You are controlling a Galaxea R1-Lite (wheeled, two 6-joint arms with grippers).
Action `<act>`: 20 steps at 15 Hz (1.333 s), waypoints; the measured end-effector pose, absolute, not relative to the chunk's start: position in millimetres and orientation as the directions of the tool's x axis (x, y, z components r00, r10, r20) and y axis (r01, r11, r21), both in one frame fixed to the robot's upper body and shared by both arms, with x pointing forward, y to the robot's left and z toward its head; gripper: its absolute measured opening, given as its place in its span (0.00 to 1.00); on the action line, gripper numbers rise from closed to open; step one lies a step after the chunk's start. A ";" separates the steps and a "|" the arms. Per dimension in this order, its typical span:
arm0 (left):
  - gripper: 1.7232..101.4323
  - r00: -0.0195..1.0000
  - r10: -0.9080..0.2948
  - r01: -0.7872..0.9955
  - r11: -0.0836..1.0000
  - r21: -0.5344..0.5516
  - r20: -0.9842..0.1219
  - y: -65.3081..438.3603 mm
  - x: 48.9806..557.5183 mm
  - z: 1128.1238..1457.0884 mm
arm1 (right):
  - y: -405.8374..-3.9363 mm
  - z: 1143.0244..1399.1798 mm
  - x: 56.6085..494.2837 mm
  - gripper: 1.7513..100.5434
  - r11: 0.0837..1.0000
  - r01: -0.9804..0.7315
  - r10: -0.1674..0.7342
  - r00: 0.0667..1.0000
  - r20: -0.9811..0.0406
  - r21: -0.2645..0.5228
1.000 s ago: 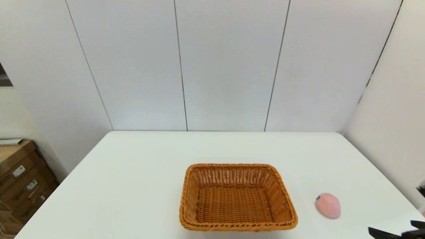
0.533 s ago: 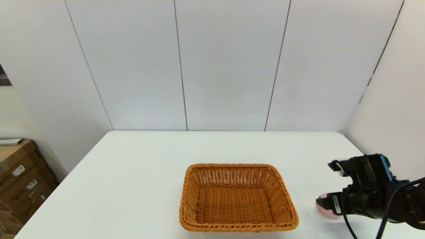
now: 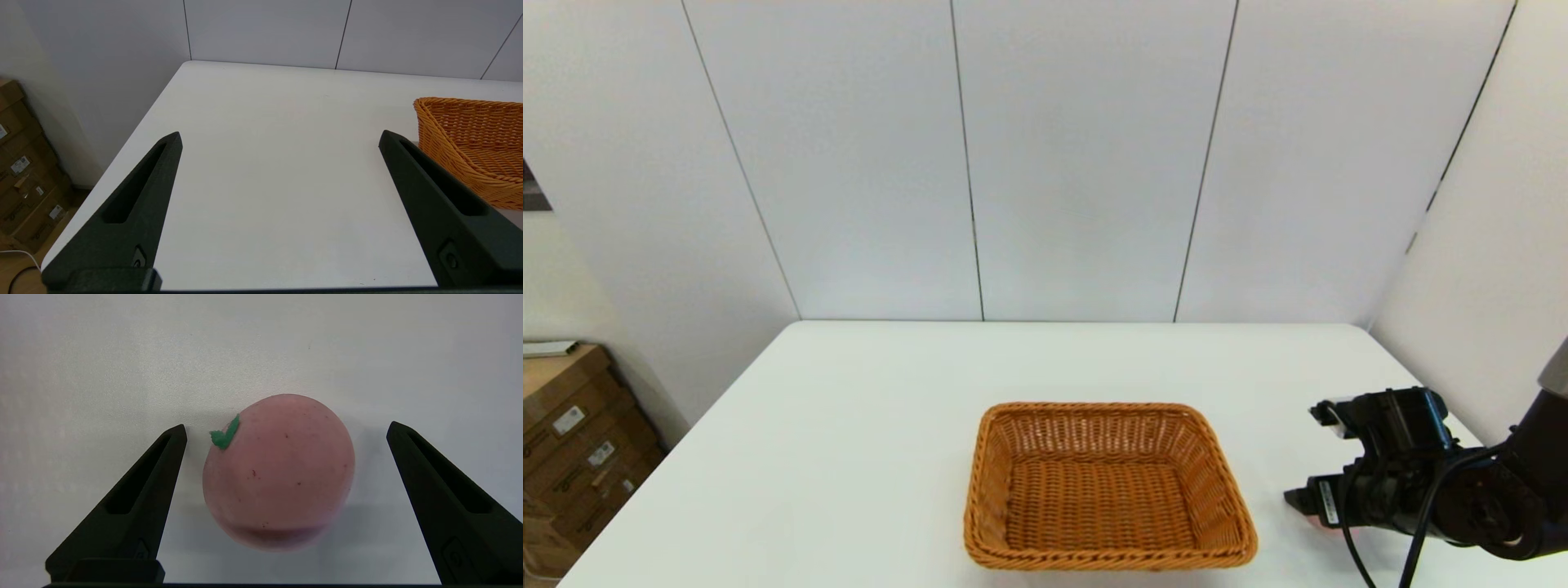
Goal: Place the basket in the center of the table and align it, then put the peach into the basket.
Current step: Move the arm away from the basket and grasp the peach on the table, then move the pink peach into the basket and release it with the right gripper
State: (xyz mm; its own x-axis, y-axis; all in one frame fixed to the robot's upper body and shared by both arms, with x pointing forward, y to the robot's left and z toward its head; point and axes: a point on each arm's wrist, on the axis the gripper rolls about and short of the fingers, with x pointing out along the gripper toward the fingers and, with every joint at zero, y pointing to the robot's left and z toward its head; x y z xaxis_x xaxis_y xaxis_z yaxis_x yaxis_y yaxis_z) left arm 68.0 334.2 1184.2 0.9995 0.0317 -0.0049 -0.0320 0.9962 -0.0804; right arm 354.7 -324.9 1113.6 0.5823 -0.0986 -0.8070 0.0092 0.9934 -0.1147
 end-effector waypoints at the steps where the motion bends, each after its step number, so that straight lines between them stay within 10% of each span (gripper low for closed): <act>1: 0.96 0.999 0.032 -0.032 0.996 -0.080 -0.005 334.2 68.0 1184.2 | -325.3 1116.0 353.7 0.96 0.993 0.011 -0.099 0.586 -0.804 -0.115; 9: 0.96 0.999 0.032 -0.032 0.996 -0.082 -0.005 334.2 68.0 1184.1 | -324.5 1124.8 339.9 0.44 0.994 -0.007 -0.082 0.581 -0.810 -0.106; 11: 0.96 0.999 0.032 -0.032 0.996 -0.082 -0.006 334.2 68.0 1184.0 | -324.4 1124.4 338.2 0.03 0.995 -0.007 -0.081 0.579 -0.811 -0.104; 20: 0.96 0.999 0.032 -0.032 0.996 -0.085 -0.006 334.2 68.0 1184.0 | -323.4 1150.2 324.6 0.03 0.995 -0.011 -0.071 0.653 -0.754 -0.102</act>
